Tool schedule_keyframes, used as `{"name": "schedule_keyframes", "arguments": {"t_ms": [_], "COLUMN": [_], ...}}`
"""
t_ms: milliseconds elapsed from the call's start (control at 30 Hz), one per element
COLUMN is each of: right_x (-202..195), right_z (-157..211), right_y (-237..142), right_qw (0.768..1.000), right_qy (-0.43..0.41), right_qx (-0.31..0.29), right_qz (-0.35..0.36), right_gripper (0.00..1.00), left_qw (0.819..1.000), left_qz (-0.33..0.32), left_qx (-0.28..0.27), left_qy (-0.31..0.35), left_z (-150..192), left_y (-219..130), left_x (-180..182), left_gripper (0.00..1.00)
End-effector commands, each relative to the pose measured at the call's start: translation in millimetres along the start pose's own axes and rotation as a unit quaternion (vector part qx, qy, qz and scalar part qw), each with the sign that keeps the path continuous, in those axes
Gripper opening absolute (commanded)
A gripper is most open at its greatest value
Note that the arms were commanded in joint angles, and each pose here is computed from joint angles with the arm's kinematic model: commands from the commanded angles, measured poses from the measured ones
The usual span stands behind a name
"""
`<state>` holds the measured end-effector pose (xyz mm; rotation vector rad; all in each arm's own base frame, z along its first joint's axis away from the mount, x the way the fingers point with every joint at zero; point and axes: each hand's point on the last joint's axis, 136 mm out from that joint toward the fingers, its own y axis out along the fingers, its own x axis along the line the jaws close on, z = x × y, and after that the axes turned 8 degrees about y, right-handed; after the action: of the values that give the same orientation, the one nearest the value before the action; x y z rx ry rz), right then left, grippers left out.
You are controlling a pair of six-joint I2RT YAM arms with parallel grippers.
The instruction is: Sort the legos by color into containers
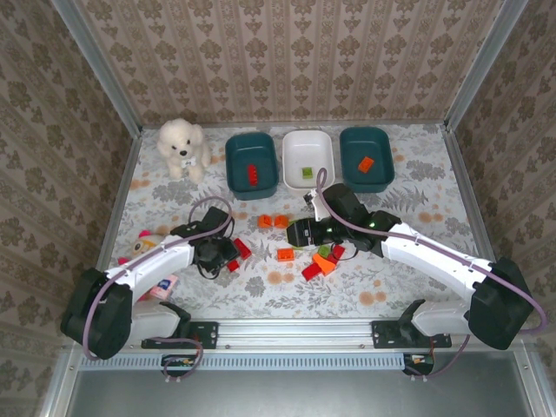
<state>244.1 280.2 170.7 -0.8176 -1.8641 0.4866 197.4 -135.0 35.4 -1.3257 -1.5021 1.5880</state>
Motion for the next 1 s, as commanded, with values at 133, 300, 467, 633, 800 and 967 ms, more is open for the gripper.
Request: {"name": "schedule_keyframes", "arguments": {"t_ms": [133,300,467,633,800,967], "right_x": [5,5,3,3,7,16], "right_z": [-2,-1,-2,-7,-25,-54], "right_y": [-1,0,-1,-13,-36,-58], "right_qw": [1.000,1.000,1.000,1.000,0.998,0.993], "right_qy": [0.002,0.006,0.006,0.002,0.010,0.039], "right_qx": [0.004,0.006,0.004,-0.010,-0.058,-0.114], "right_qz": [-0.004,-0.003,0.003,0.015,0.010,-0.018], "right_gripper": [0.66,0.66,0.66,0.66,0.66,0.66], "left_qw": [1.000,0.999,0.999,0.994,0.982,0.975], "left_qz": [-0.027,-0.035,-0.042,-0.040,0.002,0.003], "left_qx": [0.009,0.015,0.008,-0.068,-0.121,-0.115], "left_qy": [0.007,0.021,0.034,0.072,0.146,0.192], "left_z": [5,7,2,-31,-81,-141], "left_y": [3,13,8,-54,-92,-77], "left_x": [14,18,16,-1,-44,-94], "left_gripper": [0.49,0.48,0.30,0.16,0.16,0.16]}}
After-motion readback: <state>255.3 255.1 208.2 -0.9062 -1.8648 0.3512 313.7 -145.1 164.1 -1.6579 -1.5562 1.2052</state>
